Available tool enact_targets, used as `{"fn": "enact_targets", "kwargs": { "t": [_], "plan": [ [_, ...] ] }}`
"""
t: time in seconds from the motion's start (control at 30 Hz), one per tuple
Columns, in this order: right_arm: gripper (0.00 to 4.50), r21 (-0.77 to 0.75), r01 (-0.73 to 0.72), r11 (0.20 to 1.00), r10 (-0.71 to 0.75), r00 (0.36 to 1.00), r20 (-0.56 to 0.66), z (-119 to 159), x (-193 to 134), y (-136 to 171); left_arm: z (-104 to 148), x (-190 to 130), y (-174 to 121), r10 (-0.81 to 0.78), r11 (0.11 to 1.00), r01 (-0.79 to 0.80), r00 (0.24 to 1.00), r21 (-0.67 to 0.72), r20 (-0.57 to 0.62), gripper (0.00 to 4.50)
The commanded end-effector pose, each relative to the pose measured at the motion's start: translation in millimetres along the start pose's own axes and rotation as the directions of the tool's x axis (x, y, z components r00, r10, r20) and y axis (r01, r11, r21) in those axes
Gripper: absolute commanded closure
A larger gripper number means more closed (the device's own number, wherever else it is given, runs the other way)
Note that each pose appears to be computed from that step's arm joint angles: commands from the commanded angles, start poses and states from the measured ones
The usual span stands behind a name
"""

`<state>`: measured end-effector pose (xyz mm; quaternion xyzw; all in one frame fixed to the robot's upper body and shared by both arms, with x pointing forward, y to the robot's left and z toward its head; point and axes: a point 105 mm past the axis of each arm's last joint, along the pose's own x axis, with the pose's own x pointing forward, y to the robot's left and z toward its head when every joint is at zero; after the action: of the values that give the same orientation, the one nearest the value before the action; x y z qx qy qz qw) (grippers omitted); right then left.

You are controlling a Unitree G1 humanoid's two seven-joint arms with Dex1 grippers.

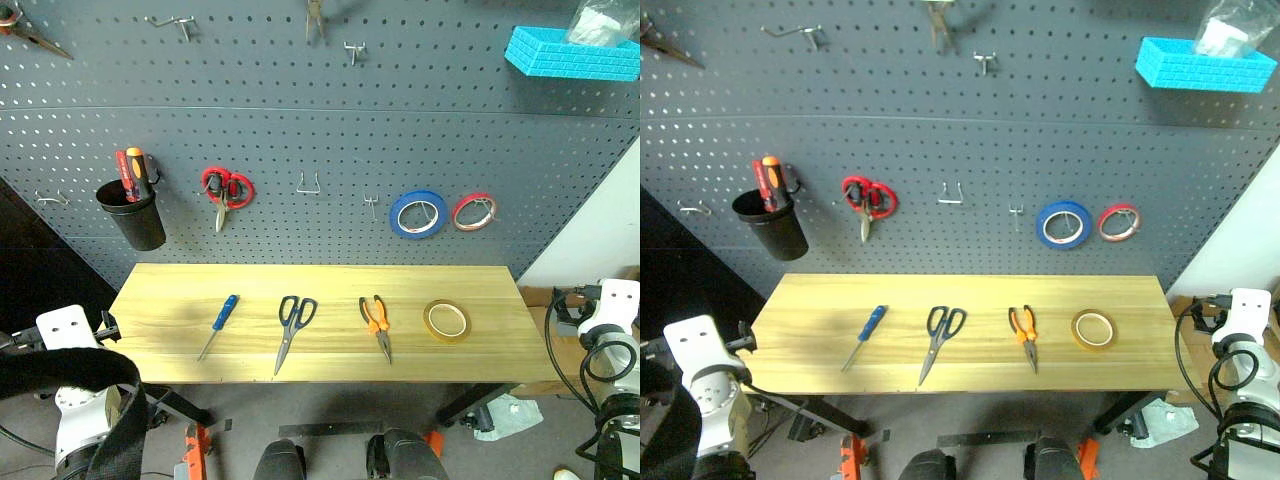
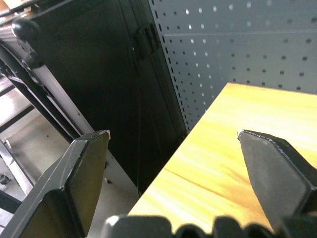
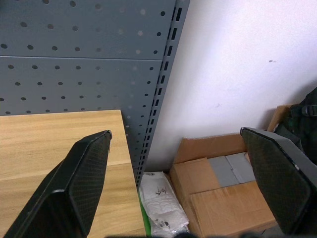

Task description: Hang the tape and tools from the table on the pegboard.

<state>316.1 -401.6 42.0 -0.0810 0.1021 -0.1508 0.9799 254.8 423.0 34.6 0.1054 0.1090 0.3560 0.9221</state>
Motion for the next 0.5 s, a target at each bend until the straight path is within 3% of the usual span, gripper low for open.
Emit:
{"fn": "enact_targets", "kwargs": {
  "t": [0.03, 0.33, 0.5],
  "plan": [
    [0.00, -0.026, 0.015, 1.000, -0.014, 0.998, 0.053, 16, 1, -10, 11, 2, 11, 0.011, 0.999, -0.013, 0.998, 0.045, 0.056, 0.07],
    [0.00, -0.036, -0.016, 0.999, 0.018, 0.998, 0.052, 17, 3, -4, 5, 0, 26, 0.065, 0.998, -0.066, 0.997, 0.013, 0.036, 0.07],
    [0.00, 0.029, -0.100, 0.995, 0.098, 0.993, 0.068, 23, 4, 13, 23, -3, 1, -0.054, 0.993, 0.064, 0.994, -0.100, 0.097, 0.07]
  ]
}}
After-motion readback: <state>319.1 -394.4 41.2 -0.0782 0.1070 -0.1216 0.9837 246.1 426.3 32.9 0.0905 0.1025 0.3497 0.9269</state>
